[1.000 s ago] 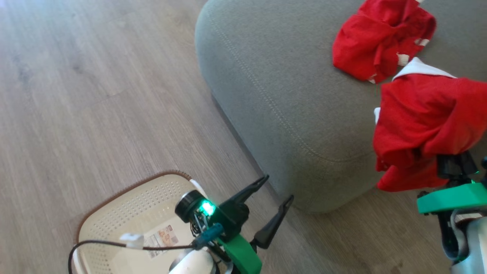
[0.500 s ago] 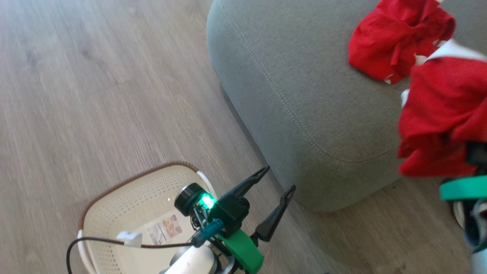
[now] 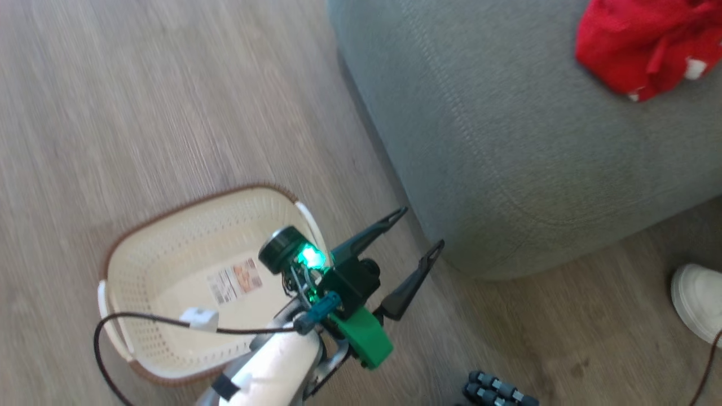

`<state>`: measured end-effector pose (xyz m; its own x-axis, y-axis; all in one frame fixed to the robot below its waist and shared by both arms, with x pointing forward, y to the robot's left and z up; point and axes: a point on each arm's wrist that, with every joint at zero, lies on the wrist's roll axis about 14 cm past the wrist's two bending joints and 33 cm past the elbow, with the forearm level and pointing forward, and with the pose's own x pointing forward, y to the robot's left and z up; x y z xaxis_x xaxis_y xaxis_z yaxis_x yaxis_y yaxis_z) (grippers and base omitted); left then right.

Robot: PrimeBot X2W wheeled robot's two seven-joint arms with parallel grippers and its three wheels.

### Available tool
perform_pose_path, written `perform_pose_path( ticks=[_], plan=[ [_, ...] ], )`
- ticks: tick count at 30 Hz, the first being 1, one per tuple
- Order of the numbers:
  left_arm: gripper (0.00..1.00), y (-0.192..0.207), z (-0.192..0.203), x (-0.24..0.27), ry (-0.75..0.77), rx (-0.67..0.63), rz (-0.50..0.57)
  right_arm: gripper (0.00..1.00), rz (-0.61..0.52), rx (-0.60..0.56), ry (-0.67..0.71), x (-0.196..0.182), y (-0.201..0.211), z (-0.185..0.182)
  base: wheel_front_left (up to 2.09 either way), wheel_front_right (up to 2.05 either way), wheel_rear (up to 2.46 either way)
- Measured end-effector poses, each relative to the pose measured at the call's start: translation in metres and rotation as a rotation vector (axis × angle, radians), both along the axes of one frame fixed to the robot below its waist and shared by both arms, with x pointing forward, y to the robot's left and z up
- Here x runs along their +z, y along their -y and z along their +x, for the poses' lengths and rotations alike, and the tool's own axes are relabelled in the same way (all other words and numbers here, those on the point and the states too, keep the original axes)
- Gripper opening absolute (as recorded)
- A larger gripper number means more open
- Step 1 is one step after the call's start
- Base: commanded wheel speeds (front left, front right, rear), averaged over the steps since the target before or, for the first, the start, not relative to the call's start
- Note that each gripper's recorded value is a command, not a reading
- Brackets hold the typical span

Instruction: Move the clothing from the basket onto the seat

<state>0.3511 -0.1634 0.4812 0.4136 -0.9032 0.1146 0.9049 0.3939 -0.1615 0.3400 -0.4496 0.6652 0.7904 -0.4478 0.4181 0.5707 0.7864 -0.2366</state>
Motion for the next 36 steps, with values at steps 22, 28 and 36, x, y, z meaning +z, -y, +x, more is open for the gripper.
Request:
perform_pose_path(
  ticks=[22, 28, 36],
  plan=[
    [1.00, -0.032, 0.058, -0.097, -0.127, 0.085, 0.088, 0.00, 0.124, -0.063, -0.280, -0.110, 0.057, 0.170, 0.00, 0.00, 0.00],
    [1.00, -0.039, 0.063, -0.108, -0.149, 0.108, 0.096, 0.00, 0.201, -0.106, -0.403, -0.162, 0.065, 0.179, 0.00, 0.00, 0.00],
    [1.00, -0.047, 0.078, -0.117, -0.146, 0.157, 0.109, 0.00, 0.293, -0.150, -0.549, -0.219, 0.066, 0.177, 0.00, 0.00, 0.00]
  ],
)
